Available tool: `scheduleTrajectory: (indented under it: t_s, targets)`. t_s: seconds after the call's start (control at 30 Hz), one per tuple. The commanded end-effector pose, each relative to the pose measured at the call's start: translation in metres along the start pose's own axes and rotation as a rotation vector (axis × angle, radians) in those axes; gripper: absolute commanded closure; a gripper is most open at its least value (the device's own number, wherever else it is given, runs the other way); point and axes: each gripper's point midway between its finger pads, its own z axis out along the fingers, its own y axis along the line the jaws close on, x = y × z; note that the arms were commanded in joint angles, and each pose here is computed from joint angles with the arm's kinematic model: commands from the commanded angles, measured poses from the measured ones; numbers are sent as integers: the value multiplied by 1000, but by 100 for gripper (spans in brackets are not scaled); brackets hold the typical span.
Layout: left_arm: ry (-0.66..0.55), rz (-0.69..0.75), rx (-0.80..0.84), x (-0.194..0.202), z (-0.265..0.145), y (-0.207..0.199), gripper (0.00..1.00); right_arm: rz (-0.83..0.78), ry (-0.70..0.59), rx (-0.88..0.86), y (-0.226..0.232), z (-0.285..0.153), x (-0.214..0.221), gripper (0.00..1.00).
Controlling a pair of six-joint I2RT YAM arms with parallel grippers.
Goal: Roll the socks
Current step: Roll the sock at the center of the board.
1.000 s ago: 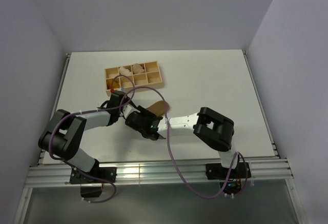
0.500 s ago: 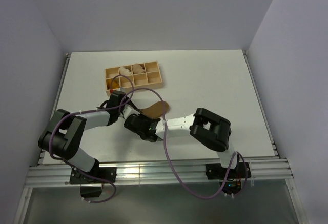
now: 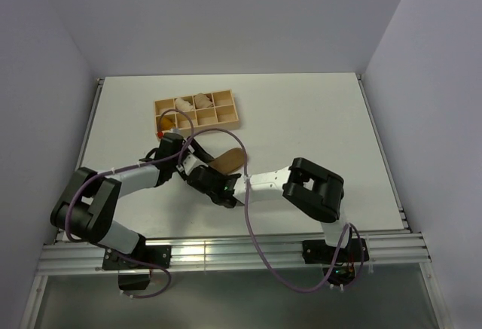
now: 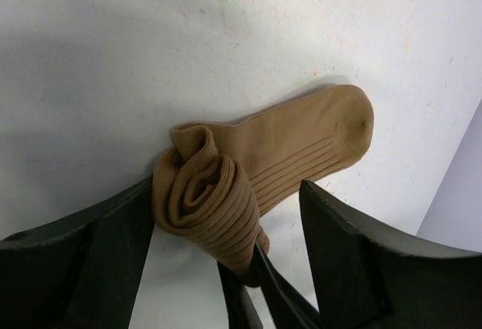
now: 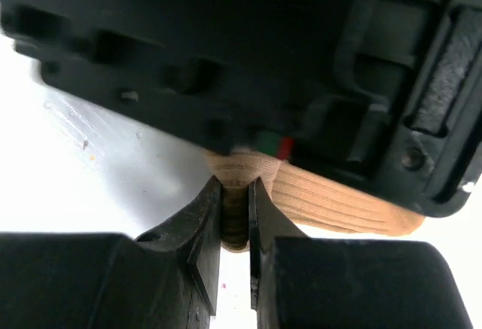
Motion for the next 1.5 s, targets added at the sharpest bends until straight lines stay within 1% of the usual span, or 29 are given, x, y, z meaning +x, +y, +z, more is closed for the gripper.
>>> scheduleTrajectory:
  t_s: [0.0,0.17,0.2,0.3,0.4,0.43,0.5,0.57,0.6,0.67,0.7,0.73,0.83,0.93,1.03,1.1,1.23,1.27,1.47]
  targets:
    - [-5,-14,-82,7,-9,22,18,43,149,-166,20,5,56,99]
    - [-49,-55,-95,-4,-17,30,16,111,142,-259,19,4,58,100]
    - [-58,-66,-99,-7,-18,33,16,150,153,-258,15,6,60,100]
    - [-85,-91,-100,-16,-23,39,14,169,166,-293,14,7,61,100]
    - [-122,-101,-80,-21,-29,40,12,216,185,-403,27,7,62,100]
    - [-136,-104,-76,-23,-31,41,12,246,190,-409,21,10,64,100]
    - [-159,-91,-66,-25,-36,43,12,304,208,-521,31,6,63,100]
    - [-179,-71,-79,-26,-40,49,12,371,229,-574,27,8,65,100]
    - [-175,-63,-72,-24,-41,50,12,404,235,-644,31,4,62,100]
    - [-171,-43,-28,-21,-43,46,13,501,254,-706,25,7,63,100]
    - [-172,-36,-11,-20,-44,45,14,541,255,-776,28,2,58,100]
    - [-179,-26,15,-21,-44,41,15,586,257,-786,17,6,59,100]
    - [-170,7,80,-18,-46,32,17,677,298,-864,15,7,59,100]
    - [-150,25,105,-17,-41,27,19,753,345,-927,13,9,61,100]
    - [-125,24,130,-14,-37,21,20,832,376,-964,10,11,66,99]
    - [-116,15,145,-13,-35,17,21,879,374,-974,7,12,69,99]
    - [-110,10,136,-13,-25,17,24,983,406,-985,4,9,78,96]
    - [-113,12,141,-13,-23,14,24,985,377,-999,4,10,76,95]
    - [-77,28,123,-4,-4,10,25,1013,392,-988,4,14,81,95]
